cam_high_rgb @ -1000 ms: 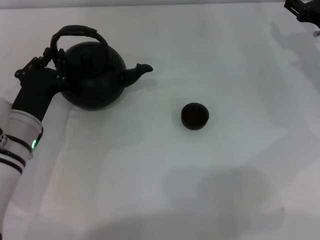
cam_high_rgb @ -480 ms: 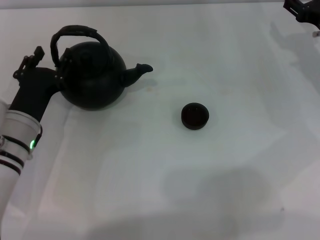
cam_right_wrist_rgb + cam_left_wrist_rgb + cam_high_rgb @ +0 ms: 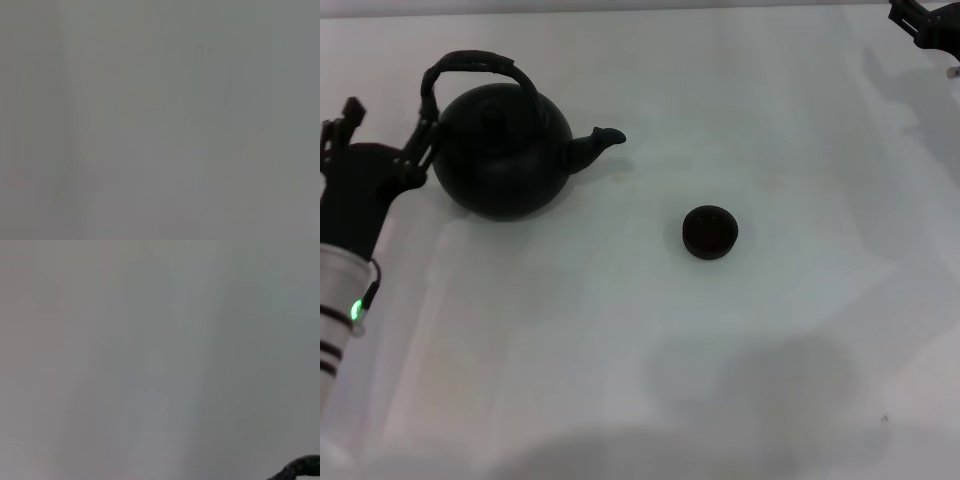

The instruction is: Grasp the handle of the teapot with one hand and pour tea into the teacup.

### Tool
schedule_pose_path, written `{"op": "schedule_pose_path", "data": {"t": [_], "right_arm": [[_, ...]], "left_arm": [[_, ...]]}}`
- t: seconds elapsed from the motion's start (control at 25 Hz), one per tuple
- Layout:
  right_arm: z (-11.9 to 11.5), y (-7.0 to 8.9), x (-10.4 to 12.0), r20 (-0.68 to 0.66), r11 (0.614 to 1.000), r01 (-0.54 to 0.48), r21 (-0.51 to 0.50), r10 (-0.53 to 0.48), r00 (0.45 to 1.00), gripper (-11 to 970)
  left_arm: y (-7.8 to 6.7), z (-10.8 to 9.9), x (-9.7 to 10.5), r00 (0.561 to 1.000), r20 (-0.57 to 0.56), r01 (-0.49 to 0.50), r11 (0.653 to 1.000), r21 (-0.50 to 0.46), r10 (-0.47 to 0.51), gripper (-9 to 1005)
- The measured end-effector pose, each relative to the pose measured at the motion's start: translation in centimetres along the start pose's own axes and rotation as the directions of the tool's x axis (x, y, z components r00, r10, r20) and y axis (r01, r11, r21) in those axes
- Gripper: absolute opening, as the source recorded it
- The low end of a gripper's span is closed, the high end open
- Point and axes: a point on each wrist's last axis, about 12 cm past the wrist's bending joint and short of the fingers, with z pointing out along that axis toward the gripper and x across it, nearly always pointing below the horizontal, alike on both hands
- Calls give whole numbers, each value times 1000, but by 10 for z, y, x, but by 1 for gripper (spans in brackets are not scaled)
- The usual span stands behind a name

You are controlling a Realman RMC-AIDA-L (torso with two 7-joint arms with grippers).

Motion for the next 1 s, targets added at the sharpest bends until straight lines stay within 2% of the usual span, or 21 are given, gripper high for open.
{"op": "schedule_pose_path", "data": {"t": [0.32, 0.44, 0.56, 0.76, 1.0], "right_arm": [[-1, 1, -2, 18, 1000, 0, -7, 0, 1000, 869], [-1, 1, -2, 22, 1000, -1, -9, 1, 1000, 868], [-2, 1, -1, 22, 1000, -1, -8, 2, 1000, 868], [-5, -1, 1, 23, 1000, -7, -3, 7, 1000, 868], [-9, -3, 5, 16, 1000, -17, 6, 16, 1000, 868]], "left_arm": [[14, -33, -2, 997, 73, 17, 997, -80, -11, 892], [27, -43, -1, 996, 82, 36, 988, -149, -24, 893], [50, -55, 1, 991, 88, 117, 965, -237, -98, 892], [64, -62, 1, 989, 93, 138, 947, -290, -116, 892], [68, -60, 1, 989, 94, 138, 941, -310, -114, 893]]}}
